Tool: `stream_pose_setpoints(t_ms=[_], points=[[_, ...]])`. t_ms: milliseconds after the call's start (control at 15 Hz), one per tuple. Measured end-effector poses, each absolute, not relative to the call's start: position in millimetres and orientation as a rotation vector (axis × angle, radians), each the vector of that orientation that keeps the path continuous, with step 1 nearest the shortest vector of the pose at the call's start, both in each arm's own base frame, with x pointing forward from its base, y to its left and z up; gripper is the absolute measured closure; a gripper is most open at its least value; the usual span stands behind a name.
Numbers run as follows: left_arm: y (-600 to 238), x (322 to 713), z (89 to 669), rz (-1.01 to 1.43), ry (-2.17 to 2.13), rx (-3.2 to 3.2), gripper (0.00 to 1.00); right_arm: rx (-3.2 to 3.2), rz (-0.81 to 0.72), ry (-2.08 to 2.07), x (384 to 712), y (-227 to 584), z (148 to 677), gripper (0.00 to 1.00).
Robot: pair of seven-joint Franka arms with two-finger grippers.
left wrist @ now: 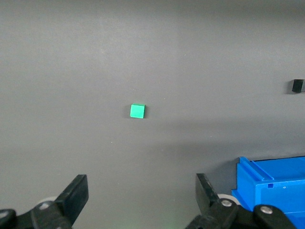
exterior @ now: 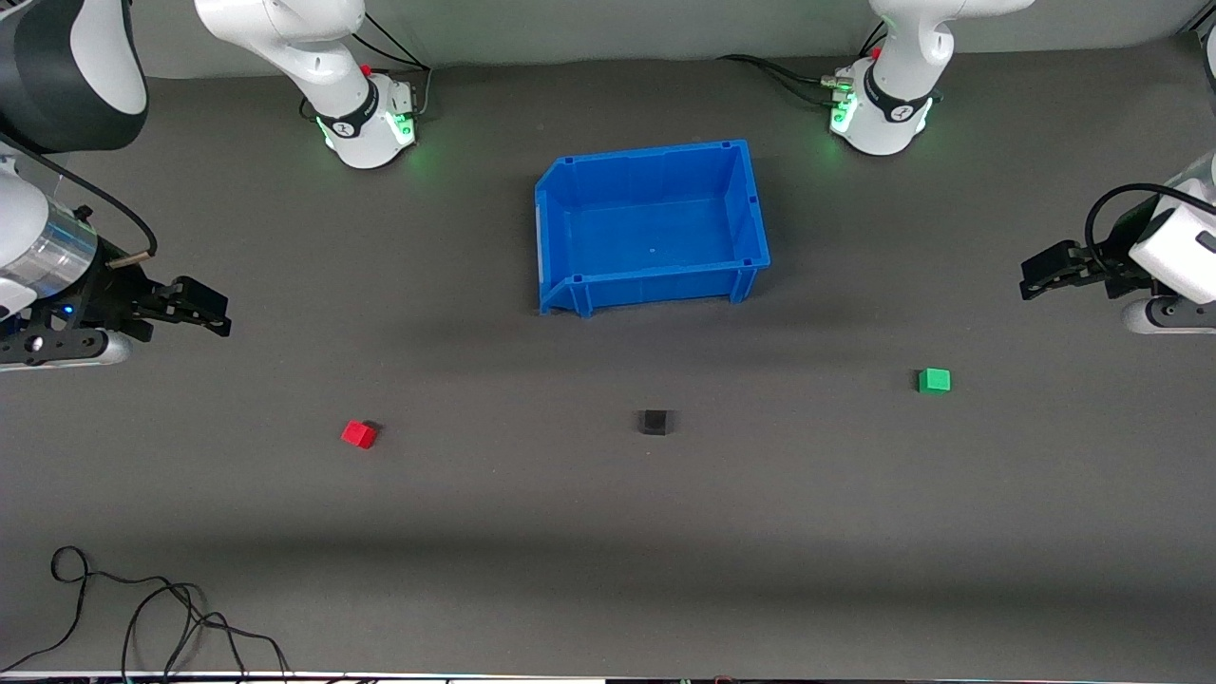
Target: Attach green and red cubes to black cube
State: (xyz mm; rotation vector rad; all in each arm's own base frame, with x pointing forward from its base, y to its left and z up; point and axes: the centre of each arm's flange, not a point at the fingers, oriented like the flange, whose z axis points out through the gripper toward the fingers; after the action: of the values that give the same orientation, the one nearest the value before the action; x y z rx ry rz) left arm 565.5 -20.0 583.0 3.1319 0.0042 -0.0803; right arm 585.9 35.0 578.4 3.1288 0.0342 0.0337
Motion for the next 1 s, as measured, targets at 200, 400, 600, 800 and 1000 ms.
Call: stream_pose_setpoints(t_ms=[200,400,600,800,1000], points=[[-18.5,565.6,583.1,-0.08,0.008,3.132,0.0,3.128,0.026,0.018,586.6,29.0,579.0,0.0],[-15.1,565.8,583.1,-0.08,0.016,3.133,0.0,3.128,0.009,0.018,588.8,28.9,573.1,0.0],[-16.2,565.6,581.9,-0.088,0.011,3.134,0.0,3.128,-0.014,0.021,593.9,27.4,564.0,0.0],[-16.3,566.0,580.8,-0.092,0.01,3.136,0.0,3.128,-0.033,0.015,608.5,13.8,567.0,0.0],[-13.9,566.6,579.6,-0.095,0.016,3.138,0.0,3.127,-0.063,-0.03,623.8,-4.7,562.1,0.0]])
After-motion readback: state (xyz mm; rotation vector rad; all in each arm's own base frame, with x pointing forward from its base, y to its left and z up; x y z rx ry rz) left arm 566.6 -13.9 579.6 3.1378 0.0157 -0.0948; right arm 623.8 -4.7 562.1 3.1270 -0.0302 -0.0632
